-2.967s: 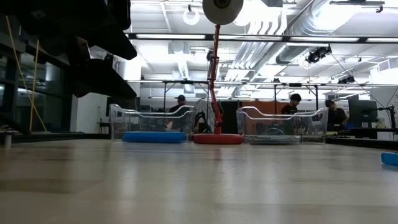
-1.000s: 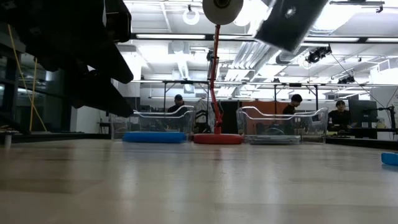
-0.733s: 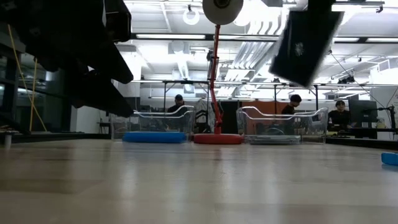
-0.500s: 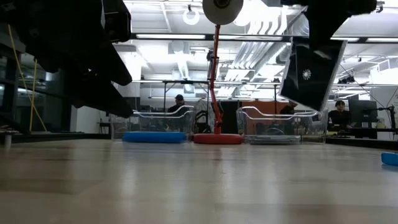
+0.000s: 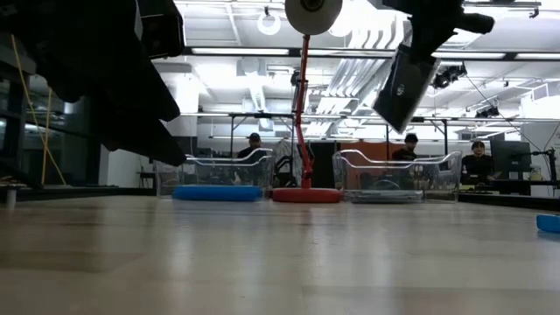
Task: Pick & place jewel cases by type
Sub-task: Put the black cd case into the right transparent bin
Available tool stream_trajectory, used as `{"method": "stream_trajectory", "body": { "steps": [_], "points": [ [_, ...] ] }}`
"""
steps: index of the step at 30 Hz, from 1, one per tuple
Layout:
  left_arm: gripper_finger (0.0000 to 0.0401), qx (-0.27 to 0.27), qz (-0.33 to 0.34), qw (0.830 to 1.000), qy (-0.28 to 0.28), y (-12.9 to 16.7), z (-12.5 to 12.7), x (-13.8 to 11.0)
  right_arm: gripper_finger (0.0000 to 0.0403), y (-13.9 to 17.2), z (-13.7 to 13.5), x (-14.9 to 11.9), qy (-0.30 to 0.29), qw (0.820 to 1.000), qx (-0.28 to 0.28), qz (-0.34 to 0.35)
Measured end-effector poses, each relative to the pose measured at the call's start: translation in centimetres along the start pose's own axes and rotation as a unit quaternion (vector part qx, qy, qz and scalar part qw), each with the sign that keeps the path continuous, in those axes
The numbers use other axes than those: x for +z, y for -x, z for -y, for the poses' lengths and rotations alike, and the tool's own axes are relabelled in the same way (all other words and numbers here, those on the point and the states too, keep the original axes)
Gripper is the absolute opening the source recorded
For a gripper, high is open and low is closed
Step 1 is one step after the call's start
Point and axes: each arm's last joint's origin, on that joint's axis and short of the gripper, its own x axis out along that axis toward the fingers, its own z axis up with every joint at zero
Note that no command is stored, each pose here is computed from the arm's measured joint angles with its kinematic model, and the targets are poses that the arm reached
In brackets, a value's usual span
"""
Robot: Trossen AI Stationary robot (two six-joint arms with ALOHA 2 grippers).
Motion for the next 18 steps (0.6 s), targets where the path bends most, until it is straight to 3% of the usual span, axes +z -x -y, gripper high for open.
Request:
{"method": "stream_trajectory", "body": {
  "steps": [9, 18],
  "points": [
    [0.0312, -0.003, -0.005, 1.0, -0.019, 0.0, 0.0, 0.0, 0.001, -3.6, 3.2, 4.9, -0.024, 0.999, 0.005, -0.021],
    [0.0312, -0.01, -0.013, 1.0, -0.019, 0.0, 0.0, -0.1, 0.001, -7.5, 5.1, 7.2, -0.042, 0.995, 0.03, -0.086]
  ]
}}
